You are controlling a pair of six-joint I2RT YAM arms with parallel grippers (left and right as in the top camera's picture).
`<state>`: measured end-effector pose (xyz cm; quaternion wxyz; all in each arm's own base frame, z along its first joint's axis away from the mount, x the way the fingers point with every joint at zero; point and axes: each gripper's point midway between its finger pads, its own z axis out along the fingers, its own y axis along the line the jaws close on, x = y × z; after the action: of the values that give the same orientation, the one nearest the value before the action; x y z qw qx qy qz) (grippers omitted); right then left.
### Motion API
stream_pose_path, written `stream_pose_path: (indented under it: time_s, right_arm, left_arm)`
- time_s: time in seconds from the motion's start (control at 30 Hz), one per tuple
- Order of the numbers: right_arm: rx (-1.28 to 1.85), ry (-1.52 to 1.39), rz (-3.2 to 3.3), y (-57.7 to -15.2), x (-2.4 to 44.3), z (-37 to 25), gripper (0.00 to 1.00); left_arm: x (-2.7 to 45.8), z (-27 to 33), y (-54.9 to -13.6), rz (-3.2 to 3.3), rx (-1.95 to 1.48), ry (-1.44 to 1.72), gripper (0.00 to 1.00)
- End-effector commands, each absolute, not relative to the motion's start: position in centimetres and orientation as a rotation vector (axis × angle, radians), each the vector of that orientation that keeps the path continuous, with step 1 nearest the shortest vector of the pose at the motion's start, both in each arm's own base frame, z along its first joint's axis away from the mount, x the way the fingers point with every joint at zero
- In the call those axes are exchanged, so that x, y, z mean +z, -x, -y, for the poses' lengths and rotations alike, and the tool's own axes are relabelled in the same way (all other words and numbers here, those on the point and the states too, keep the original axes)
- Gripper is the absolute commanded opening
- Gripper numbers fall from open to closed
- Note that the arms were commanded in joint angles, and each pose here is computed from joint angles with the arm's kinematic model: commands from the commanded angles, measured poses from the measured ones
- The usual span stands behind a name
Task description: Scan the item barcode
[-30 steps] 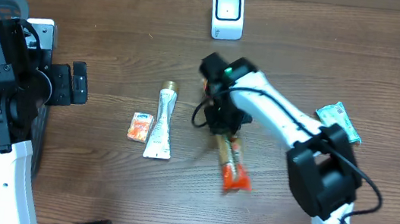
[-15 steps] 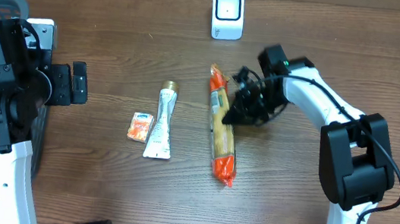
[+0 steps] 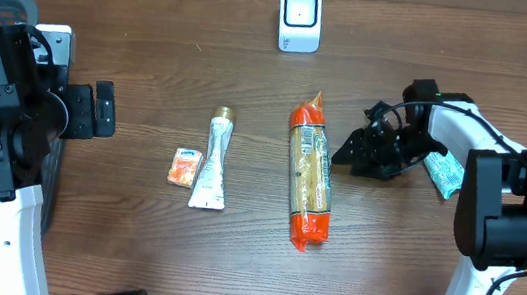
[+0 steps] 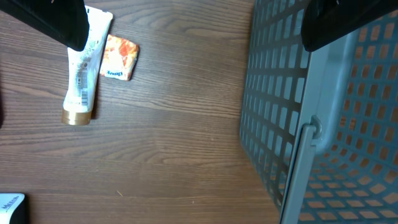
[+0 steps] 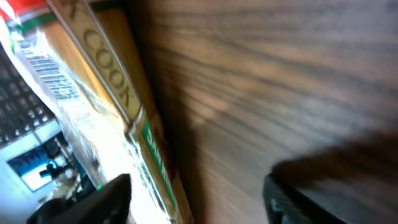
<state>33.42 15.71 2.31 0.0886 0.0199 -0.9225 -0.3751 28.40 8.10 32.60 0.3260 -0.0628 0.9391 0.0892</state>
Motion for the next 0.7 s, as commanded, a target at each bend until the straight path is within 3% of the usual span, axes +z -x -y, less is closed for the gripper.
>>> stream_pose_path:
  time_s: [0.0, 0.43, 0.67]
  right_arm:
    - [-1.207, -0.202, 2.725, -32.6, 3.7, -17.0, 0.72]
    - [-1.423, -0.310, 2.547, -28.9, 3.8, -22.2, 0.75]
    - [-1.267, -0.250, 2.623, -29.2, 2.1, -23.3, 0.63]
  left_arm:
    - [33.1, -8.1, -28.5, -2.448, 0.237, 0.153, 1.00]
    - [33.1, -8.2, -28.5, -2.448, 0.237, 0.153, 1.00]
    - [33.1, -8.1, -28.5, -2.448, 0.237, 0.153, 1.00]
